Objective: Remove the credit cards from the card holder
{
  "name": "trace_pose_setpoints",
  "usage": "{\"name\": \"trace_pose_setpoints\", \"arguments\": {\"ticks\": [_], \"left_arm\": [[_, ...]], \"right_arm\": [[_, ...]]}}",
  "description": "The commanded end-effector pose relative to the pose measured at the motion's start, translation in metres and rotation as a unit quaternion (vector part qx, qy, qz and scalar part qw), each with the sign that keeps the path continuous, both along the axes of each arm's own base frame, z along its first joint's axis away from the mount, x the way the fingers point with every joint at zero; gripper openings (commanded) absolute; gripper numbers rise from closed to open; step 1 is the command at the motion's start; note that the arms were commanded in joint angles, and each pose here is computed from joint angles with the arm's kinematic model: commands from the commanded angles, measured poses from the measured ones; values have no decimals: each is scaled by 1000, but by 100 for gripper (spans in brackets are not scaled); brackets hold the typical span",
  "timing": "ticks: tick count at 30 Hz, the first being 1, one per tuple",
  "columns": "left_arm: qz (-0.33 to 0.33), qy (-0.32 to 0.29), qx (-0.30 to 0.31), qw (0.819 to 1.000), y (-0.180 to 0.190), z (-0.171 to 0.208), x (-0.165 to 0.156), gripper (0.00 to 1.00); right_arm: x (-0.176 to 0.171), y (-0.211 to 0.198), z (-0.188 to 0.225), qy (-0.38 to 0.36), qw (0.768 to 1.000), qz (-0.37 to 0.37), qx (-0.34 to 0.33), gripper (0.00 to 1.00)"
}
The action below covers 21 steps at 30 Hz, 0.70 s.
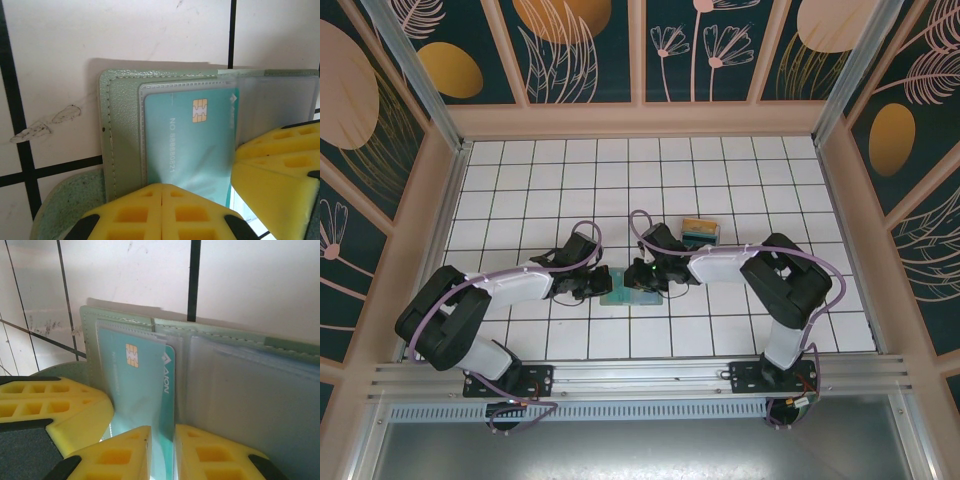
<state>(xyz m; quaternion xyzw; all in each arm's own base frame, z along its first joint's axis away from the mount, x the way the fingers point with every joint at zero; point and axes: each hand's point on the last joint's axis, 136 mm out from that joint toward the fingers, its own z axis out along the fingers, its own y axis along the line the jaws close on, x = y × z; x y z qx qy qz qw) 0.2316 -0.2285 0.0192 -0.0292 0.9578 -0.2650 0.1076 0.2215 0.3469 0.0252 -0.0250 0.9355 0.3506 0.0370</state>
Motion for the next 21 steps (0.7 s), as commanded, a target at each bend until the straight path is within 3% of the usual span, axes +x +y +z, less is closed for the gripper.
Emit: {"name": "trace_pose_setpoints", "arguments": {"ticks": [1,6,16,21], "left_arm": [[7,12,19,1000,9,-5,-7,8],[7,12,18,1000,9,-6,-7,8],[4,12,7,1000,6,-5,-7,8],[4,11,7,1000,5,-4,-7,8]], "right_arm": [[-7,-14,-14,14,999,2,-49,21],[-8,-15,-18,20,998,6,-65,18],[-8,10,-15,26,999,31,-13,17],[-8,8,-11,19,999,29,-7,7]]}}
